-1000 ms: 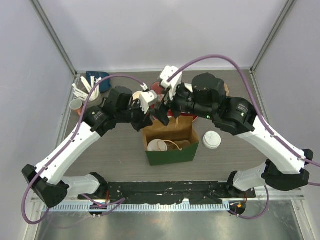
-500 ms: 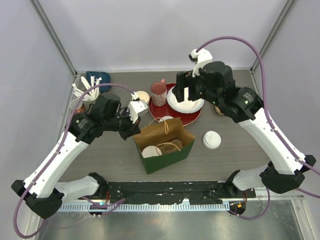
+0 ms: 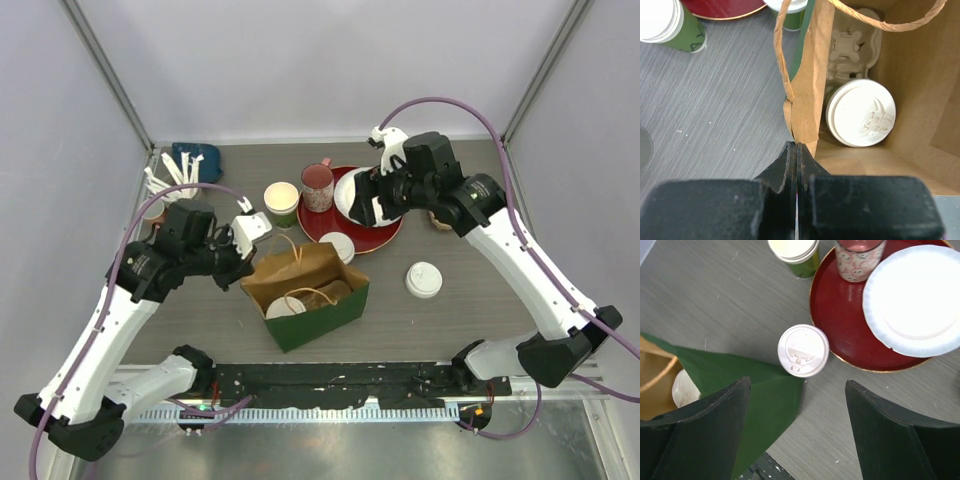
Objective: Pack the takeout coffee
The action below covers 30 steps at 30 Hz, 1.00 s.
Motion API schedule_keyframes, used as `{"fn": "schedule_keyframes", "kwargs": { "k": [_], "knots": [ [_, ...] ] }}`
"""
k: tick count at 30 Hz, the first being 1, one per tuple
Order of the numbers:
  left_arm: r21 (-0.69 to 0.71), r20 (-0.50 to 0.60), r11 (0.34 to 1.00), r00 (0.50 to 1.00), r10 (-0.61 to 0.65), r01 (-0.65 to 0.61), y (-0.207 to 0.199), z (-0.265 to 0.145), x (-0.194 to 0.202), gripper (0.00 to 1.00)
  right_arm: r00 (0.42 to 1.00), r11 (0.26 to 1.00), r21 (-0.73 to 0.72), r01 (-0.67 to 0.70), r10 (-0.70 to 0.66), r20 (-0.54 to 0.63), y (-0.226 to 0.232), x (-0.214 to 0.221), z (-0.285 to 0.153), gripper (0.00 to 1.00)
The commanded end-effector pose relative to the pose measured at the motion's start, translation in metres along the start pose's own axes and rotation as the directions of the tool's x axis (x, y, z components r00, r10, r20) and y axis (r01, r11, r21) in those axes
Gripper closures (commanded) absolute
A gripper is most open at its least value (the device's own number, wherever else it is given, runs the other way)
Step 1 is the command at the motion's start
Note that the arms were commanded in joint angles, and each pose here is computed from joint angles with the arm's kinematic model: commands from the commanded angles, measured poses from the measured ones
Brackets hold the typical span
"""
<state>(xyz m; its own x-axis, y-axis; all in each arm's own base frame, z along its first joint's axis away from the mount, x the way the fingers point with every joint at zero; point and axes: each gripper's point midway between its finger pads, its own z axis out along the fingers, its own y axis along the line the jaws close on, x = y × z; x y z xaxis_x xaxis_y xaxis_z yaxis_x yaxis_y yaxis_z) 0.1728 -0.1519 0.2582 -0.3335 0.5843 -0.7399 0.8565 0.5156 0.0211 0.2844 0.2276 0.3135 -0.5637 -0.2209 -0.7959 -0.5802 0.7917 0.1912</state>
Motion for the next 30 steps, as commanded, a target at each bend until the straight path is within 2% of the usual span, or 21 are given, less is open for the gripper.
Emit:
{"fn": "schedule_keyframes", "kwargs": {
  "k": [1,5,6,8,12,17,19,21,22,23,25,28,30],
  "knots": [
    [-0.035,-0.084,0.999,0.996,-0.008,0.005,0.006,-0.008,0.029,1.0,0.993,0.978,-0.172,0.12,-0.117,0.03,0.018,0.002,0.009,0.19],
    [-0.049,-0.103,0.999,0.995,-0.017,0.012,0.004,-0.02,0.038,1.0,0.995,0.985,-0.143,0.099,-0.102,-0.014,0.005,0.008,0.027,0.2],
    [-0.054,-0.102,0.998,0.995,-0.017,0.012,0.004,-0.022,0.038,1.0,0.996,0.988,-0.132,0.081,-0.085,-0.026,0.003,0.01,0.031,0.23],
    [-0.069,-0.111,0.998,0.994,-0.021,0.013,0.005,-0.026,0.04,1.0,0.999,0.998,-0.064,-0.007,0.003,-0.053,-0.006,0.012,0.044,0.27],
    [-0.077,-0.087,0.997,0.996,-0.026,0.02,0.008,-0.033,0.025,1.0,0.993,0.993,0.04,-0.108,0.109,-0.036,-0.021,0.01,0.052,0.29],
    [-0.073,-0.066,0.996,0.997,-0.046,0.041,0.013,-0.036,0.003,1.0,0.988,0.984,0.105,-0.147,0.152,-0.042,-0.026,0.026,0.06,0.31],
    [-0.046,-0.047,0.998,0.998,-0.046,0.043,0.011,-0.035,-0.005,1.0,0.994,0.996,0.037,-0.087,0.089,-0.068,-0.013,0.037,0.062,0.32],
    [-0.038,-0.04,0.998,0.998,-0.046,0.044,0.011,-0.033,-0.008,1.0,0.999,0.994,-0.11,0.021,-0.024,-0.024,0.017,0.037,0.055,0.31],
    [-0.033,-0.043,0.998,0.998,-0.047,0.045,0.01,-0.032,-0.008,1.0,0.994,0.982,-0.153,0.108,-0.109,0.002,0.023,0.037,0.053,0.3],
    [-0.033,-0.043,0.999,0.998,-0.039,0.038,0.011,-0.031,-0.008,1.0,0.99,0.974,-0.181,0.139,-0.135,0.033,0.027,0.034,0.05,0.29],
    [-0.034,-0.052,0.999,0.998,-0.028,0.026,0.012,-0.03,-0.005,1.0,0.96,0.917,-0.284,0.28,-0.27,0.077,0.042,0.035,0.041,0.28],
    [-0.036,-0.069,0.999,0.997,-0.017,0.014,0.013,-0.028,0.001,1.0,0.926,0.829,-0.422,0.367,-0.369,0.08,0.058,0.052,0.034,0.28],
    [-0.037,-0.075,0.999,0.997,-0.011,0.008,0.013,-0.027,0.003,1.0,0.883,0.765,-0.461,0.449,-0.457,0.102,0.059,0.06,0.033,0.28]
  ]
}}
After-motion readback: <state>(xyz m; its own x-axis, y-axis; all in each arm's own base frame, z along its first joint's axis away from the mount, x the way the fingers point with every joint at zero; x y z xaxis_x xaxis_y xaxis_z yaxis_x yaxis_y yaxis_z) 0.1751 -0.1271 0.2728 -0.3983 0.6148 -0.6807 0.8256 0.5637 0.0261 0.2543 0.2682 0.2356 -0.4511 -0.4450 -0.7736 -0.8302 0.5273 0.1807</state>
